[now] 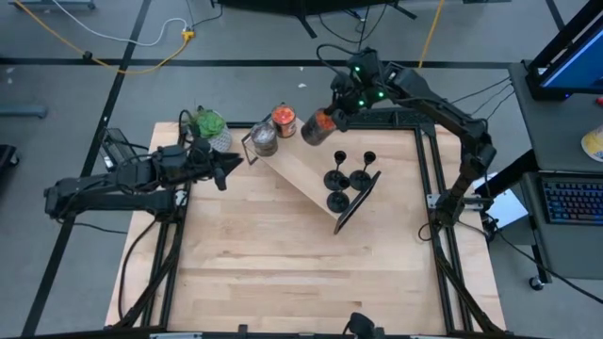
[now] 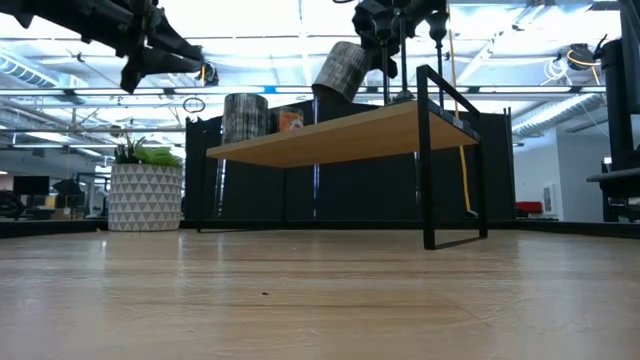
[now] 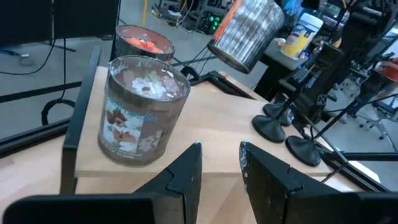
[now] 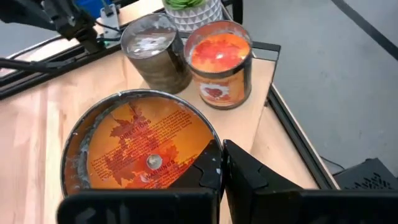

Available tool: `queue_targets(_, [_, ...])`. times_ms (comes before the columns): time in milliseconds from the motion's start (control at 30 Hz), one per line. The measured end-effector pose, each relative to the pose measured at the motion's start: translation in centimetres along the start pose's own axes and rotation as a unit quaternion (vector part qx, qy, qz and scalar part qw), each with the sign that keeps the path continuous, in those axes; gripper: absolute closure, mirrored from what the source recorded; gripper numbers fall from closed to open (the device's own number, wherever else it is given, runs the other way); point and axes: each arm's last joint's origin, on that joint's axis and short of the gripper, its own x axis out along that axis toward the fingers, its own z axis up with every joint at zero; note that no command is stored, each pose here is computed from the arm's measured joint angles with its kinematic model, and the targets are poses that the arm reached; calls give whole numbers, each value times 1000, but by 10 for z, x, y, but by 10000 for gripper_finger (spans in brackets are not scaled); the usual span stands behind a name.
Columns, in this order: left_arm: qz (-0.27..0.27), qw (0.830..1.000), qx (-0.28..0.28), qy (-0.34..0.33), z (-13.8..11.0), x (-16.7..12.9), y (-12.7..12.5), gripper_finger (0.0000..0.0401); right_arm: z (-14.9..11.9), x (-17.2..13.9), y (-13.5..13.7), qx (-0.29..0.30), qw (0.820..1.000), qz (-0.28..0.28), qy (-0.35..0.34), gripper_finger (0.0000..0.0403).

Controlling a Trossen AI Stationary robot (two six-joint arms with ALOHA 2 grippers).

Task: Pick & Place candle stick holders
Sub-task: Put the orange scented candle on the shelf

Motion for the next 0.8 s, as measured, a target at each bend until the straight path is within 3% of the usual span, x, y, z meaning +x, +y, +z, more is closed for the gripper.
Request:
queue_targets(500, [-39,998,-6,-45,7,38,-14,286,-3,15,-2,-9,1000,20,20,403])
queue_targets(633, [-44,997,10,-58,25,43,-24,286,-3,17,-3,-8,999,26,21,403])
queue_targets(800, [-28,996,83,-34,60,53,-45,286,-3,16,-1,-10,999,31,17,403])
